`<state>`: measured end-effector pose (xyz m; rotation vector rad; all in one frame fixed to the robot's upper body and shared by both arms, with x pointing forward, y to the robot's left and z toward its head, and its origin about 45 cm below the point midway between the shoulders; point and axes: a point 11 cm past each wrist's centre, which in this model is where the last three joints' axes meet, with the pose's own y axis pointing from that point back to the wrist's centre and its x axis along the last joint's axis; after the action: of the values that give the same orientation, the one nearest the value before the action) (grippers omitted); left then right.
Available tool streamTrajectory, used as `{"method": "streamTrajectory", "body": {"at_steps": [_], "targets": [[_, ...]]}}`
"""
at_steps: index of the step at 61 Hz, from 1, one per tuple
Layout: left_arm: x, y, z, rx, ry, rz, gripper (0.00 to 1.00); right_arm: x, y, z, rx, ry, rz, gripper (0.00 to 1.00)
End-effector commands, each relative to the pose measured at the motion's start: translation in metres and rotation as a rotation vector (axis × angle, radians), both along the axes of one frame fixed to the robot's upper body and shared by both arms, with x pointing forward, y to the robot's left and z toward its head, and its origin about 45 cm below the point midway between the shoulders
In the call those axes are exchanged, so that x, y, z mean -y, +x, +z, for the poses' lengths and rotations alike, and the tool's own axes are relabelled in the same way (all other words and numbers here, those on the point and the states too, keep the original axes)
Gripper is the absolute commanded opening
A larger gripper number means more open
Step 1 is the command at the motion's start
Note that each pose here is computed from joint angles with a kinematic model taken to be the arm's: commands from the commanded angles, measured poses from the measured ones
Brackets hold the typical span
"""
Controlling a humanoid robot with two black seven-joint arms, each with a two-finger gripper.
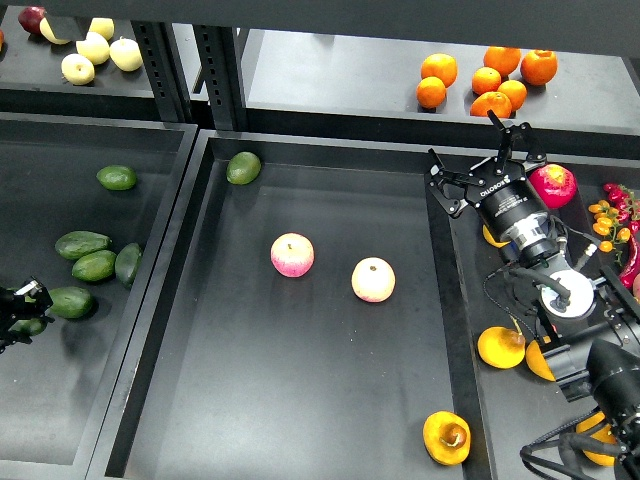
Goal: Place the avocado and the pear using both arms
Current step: 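Lift the open left gripper away from the avocado pile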
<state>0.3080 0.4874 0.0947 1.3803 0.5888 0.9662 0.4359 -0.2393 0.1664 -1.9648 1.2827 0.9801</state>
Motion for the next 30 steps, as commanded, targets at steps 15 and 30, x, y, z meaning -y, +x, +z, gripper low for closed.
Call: {"method": "streamTrajectory", "body": {"at_steps": [15, 30], "targets": [[0.0026, -0.0022, -0.0058, -0.010, -0.004, 0.003, 0.39, 0.0003, -0.0004, -0.0007, -0.001, 0.000, -0.001, 1.00], [0.0035, -0.0025, -0.0076, -0.012, -0.005, 0.005, 0.43, -0.0001, -0.0005, -0.0008, -0.002, -0.001, 0.001, 1.00]]}}
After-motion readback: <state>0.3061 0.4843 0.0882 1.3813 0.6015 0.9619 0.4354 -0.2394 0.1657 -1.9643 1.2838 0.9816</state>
